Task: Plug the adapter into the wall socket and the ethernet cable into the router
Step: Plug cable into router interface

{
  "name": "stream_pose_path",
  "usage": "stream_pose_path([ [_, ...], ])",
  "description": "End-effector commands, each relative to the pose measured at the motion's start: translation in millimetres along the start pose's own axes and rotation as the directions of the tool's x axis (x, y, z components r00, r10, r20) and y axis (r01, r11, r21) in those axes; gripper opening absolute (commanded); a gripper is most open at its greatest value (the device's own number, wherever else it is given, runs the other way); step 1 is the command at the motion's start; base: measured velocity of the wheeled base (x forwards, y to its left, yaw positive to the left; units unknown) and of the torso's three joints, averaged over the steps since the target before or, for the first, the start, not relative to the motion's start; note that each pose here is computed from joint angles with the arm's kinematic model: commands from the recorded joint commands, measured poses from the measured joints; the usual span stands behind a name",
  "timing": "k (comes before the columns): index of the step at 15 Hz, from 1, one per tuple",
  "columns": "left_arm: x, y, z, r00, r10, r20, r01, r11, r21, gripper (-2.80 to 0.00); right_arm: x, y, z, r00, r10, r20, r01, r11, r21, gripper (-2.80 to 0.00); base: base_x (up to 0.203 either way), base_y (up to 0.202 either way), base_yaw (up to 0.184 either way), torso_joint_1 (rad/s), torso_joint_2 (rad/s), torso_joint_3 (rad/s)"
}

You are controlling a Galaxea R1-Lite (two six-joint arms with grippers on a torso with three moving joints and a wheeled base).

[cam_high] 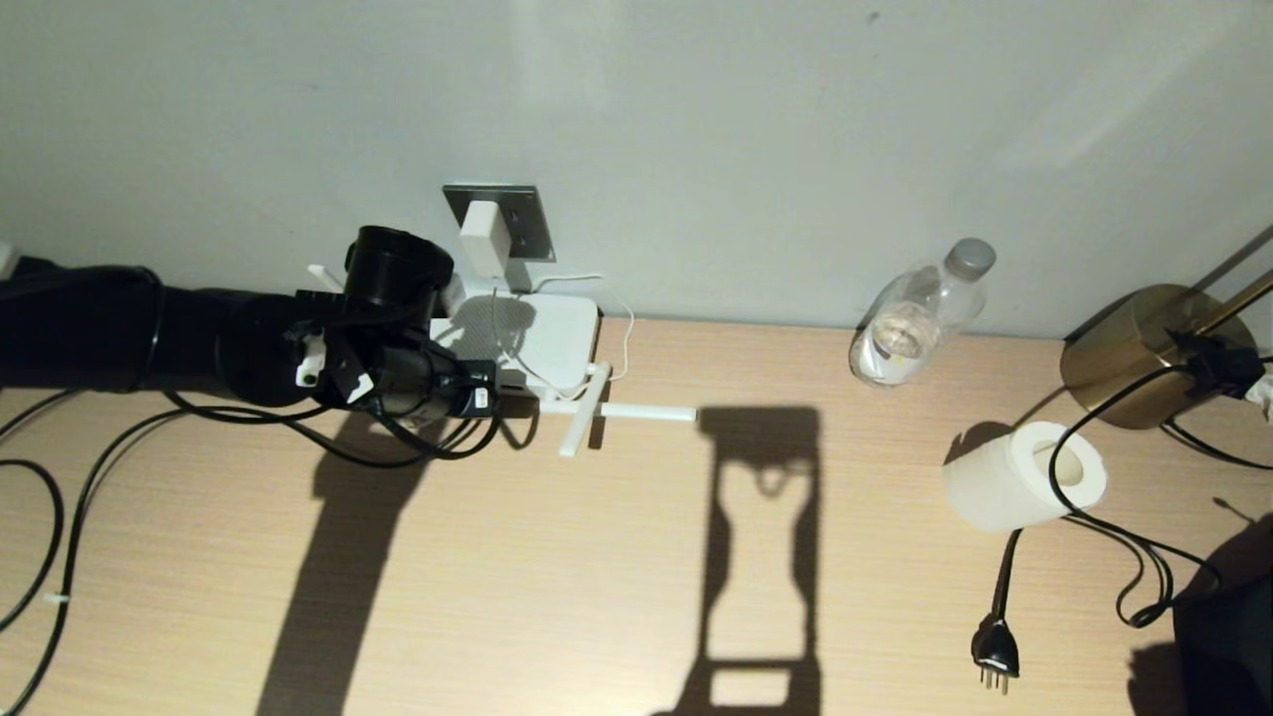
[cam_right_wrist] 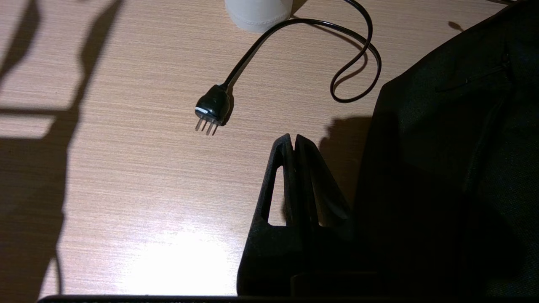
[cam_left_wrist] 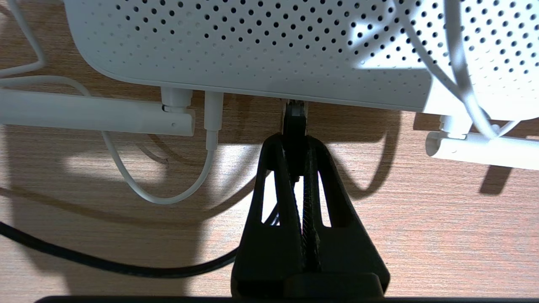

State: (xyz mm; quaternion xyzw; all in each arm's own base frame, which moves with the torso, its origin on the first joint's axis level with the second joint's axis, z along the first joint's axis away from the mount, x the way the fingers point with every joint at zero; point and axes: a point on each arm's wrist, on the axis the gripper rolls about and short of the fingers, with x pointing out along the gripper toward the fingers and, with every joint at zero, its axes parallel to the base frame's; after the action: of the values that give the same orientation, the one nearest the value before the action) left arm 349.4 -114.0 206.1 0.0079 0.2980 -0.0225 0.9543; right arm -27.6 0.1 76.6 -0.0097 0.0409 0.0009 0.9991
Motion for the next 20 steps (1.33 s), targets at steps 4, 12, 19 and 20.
stream_pose_path([
  [4, -3.5, -0.8, -0.6, 1.000, 0.016, -0.003, -0.016, 1.000, 0.002, -2.80, 0.1, 0.0, 0.0, 1.000, 0.001, -0.002, -0.001, 1.000, 0.000, -2.80, 0.000, 0.000, 0.000, 0.000, 0.00, 0.000],
  [12, -3.2, -9.5, -8.7, 0.999, 0.007, -0.033, -0.008, 1.000, -0.007, -2.80, 0.0, 0.0, -0.1, 1.000, 0.000, -0.001, 0.000, 1.000, 0.000, -2.80, 0.000, 0.000, 0.000, 0.000, 0.00, 0.000],
  [19, -4.9, -8.2, -7.1, 0.999, 0.027, -0.023, -0.027, 1.000, -0.011, -2.80, 0.0, 0.0, -0.1, 1.000, 0.000, -0.001, 0.000, 1.000, 0.000, -2.80, 0.000, 0.000, 0.000, 0.000, 0.00, 0.000],
  [20, -5.4, -8.1, -7.0, 0.999, 0.027, -0.022, -0.027, 1.000, -0.011, -2.80, 0.1, 0.0, 0.0, 1.000, 0.001, -0.002, -0.001, 1.000, 0.000, -2.80, 0.000, 0.000, 0.000, 0.000, 0.00, 0.000],
])
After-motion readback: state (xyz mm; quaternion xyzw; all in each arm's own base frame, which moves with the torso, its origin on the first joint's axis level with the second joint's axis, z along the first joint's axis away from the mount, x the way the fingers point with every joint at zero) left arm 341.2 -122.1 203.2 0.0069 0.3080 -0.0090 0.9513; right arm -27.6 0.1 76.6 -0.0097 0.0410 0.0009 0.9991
